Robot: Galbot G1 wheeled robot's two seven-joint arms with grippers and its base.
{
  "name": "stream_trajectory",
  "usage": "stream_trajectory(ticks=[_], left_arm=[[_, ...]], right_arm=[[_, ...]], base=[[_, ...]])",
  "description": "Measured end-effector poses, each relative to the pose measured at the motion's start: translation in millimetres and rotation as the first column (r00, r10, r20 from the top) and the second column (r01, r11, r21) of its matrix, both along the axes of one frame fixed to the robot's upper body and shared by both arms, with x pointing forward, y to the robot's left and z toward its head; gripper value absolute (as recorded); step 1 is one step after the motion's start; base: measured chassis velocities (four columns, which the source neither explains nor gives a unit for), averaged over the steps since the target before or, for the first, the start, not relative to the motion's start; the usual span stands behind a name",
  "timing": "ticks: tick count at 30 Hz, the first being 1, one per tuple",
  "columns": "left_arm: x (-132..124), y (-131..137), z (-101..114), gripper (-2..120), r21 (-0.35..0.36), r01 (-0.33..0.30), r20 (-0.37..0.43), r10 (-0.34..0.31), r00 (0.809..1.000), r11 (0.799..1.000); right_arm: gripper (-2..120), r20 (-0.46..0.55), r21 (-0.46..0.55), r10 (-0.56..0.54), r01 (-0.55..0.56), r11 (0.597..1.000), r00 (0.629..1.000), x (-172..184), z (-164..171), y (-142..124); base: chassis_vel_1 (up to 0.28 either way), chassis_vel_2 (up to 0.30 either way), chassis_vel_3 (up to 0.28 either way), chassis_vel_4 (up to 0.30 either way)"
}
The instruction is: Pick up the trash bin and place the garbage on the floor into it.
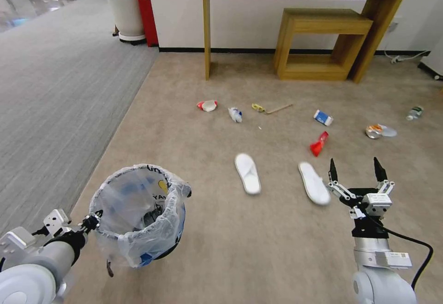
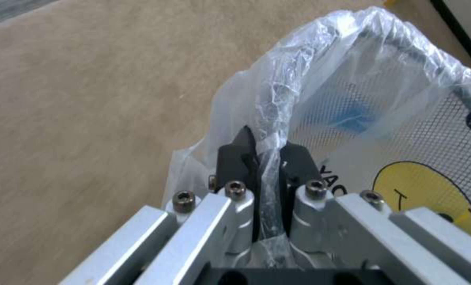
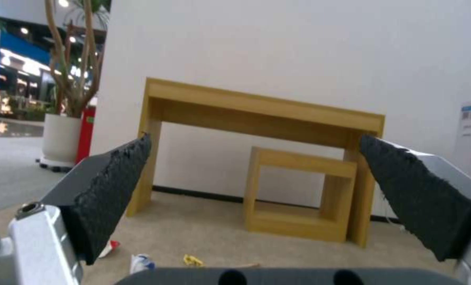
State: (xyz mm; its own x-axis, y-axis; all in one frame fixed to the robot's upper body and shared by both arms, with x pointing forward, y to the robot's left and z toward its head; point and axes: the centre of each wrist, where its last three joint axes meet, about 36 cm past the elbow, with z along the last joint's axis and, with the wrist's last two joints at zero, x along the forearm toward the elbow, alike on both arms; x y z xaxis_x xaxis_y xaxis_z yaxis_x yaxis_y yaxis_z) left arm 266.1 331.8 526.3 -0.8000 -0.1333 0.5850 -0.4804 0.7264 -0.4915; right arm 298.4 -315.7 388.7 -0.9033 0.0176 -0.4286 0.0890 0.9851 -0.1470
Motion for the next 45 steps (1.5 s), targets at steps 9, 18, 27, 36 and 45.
stream_trajectory(ticks=[9,18,27,36,45], left_arm=[[0,-4,-2,3,-0.006,0.002,0.001,-0.002,1.000,1.000],[-2,-6,-1,3,-0.004,0.004,0.002,-0.004,1.000,1.000],[-4,-8,1,3,0.006,0.006,0.001,-0.006,1.000,1.000],[-7,-13,2,3,0.016,0.010,0.000,-0.010,1.000,1.000],[-5,-12,2,3,0.015,0.010,0.003,-0.010,1.000,1.000]], right_arm=[[100,-0.003,0.000,0.000,0.000,1.000,1.000,1,-1,-2],[100,-0.011,0.000,-0.011,0.011,1.000,1.000,0,-1,-2],[100,-0.065,-0.002,-0.015,0.015,1.000,0.998,-1,3,-3],[100,-0.340,0.051,-0.028,0.049,0.997,0.940,-3,11,-3],[100,-0.633,0.023,-0.091,0.136,0.990,0.769,4,12,-1]], base=[[-0.348,0.351,0.339,-0.347],[-0.348,0.338,0.341,-0.335],[-0.100,0.105,0.073,-0.093],[0.018,-0.020,-0.018,0.022],[0.000,0.000,0.000,0.000]])
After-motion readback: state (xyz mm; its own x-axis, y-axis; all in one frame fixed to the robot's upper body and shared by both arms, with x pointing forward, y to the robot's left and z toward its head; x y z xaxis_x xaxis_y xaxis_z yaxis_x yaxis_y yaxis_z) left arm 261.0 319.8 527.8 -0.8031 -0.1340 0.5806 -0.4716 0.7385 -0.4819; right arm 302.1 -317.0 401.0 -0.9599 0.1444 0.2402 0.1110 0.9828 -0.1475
